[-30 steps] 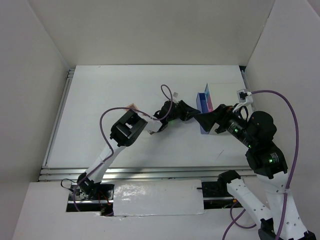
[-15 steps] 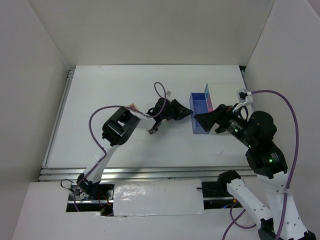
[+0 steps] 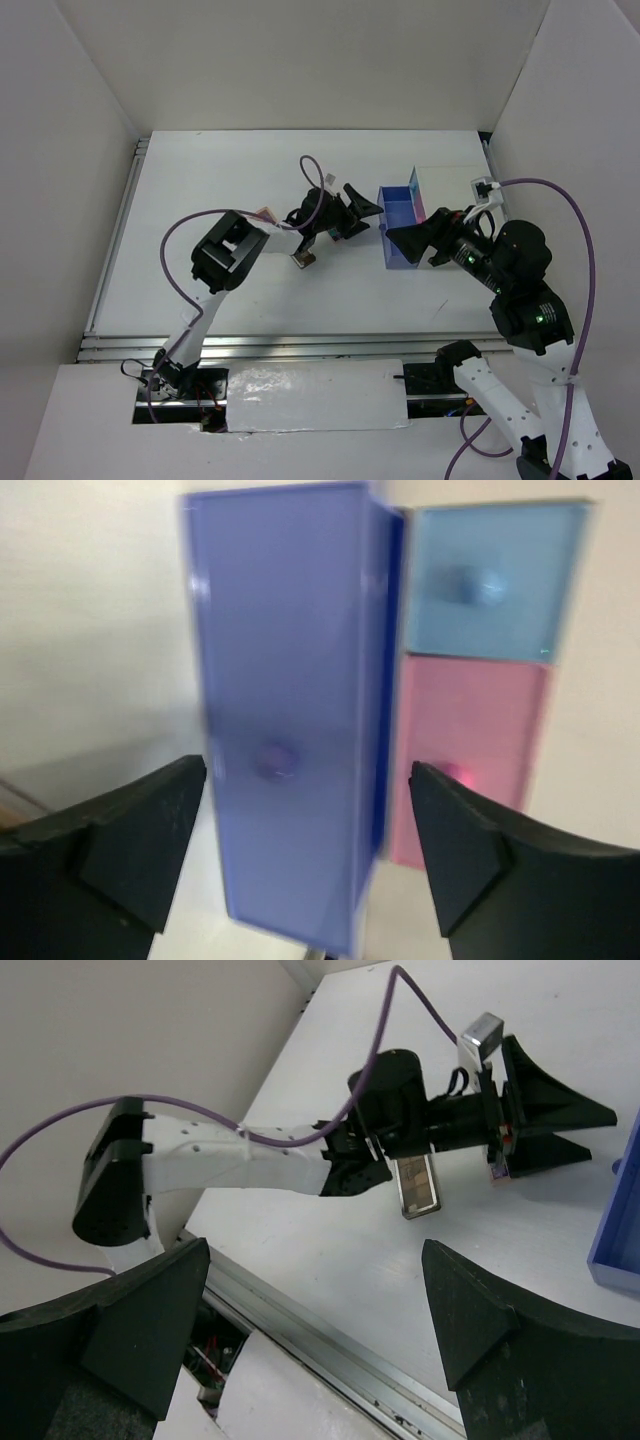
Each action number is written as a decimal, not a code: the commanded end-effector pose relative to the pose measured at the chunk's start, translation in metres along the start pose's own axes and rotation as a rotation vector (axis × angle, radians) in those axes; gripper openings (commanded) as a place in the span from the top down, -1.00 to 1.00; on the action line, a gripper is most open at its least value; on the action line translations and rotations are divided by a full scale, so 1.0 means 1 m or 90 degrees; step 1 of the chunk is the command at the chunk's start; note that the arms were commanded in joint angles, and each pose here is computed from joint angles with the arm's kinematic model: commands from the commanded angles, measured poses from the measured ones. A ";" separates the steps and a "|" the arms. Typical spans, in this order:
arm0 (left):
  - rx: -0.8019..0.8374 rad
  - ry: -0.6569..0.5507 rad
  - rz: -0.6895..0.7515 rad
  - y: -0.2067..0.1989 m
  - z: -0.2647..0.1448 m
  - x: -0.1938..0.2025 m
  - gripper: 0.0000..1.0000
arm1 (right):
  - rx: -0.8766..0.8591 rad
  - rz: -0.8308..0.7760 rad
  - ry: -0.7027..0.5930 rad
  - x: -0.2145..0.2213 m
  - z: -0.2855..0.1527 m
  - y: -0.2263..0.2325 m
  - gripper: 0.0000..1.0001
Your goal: Organize the makeup
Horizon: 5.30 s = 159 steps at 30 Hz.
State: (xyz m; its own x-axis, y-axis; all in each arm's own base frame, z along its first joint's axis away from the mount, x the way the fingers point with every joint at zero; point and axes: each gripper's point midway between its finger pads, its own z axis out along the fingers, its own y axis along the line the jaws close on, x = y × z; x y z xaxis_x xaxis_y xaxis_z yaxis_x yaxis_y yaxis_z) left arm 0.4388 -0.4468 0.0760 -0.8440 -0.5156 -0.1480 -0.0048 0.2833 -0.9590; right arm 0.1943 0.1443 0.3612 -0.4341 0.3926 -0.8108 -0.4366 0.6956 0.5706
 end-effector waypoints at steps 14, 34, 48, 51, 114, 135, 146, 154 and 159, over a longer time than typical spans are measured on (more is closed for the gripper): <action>-0.433 -0.242 0.160 -0.021 -0.095 -0.077 -0.99 | -0.031 -0.019 -0.029 -0.015 0.004 0.012 -0.89; -0.666 -0.192 0.114 0.042 -0.076 -0.045 -0.99 | -0.035 -0.018 -0.033 -0.007 -0.001 0.009 -0.89; -0.731 -0.173 0.185 0.092 -0.062 -0.039 -0.99 | -0.035 -0.030 -0.029 0.004 -0.001 0.002 -0.89; -0.753 -0.159 0.196 0.102 -0.067 -0.035 -0.99 | -0.031 -0.038 -0.037 0.003 -0.003 0.001 -0.89; -0.083 0.006 0.359 -0.144 0.023 0.037 0.05 | 0.015 -0.041 -0.095 -0.024 -0.029 0.008 -0.91; -0.108 -0.022 0.353 -0.132 0.027 0.011 -0.99 | 0.016 -0.040 -0.081 -0.023 -0.021 0.006 -0.90; -0.323 -0.192 0.328 -0.119 -0.096 -0.062 -0.99 | 0.004 -0.023 -0.055 -0.016 -0.004 0.002 -0.90; -0.686 -0.377 0.149 -0.014 -0.333 -0.154 -0.99 | -0.014 -0.050 0.108 0.031 0.096 -0.007 -1.00; -0.738 -0.404 0.151 -0.004 -0.407 -0.132 -0.99 | 0.145 -0.169 0.307 0.106 0.188 -0.057 -0.99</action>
State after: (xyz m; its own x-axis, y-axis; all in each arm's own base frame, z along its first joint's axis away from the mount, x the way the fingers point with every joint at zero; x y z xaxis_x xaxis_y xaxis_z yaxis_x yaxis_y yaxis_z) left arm 0.3750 -0.0587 0.2027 -0.4386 -0.6044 -0.6651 -0.6017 0.7472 -0.2822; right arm 0.2914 0.2497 0.2824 -0.6223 0.0909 -0.7775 -0.4586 0.7626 0.4562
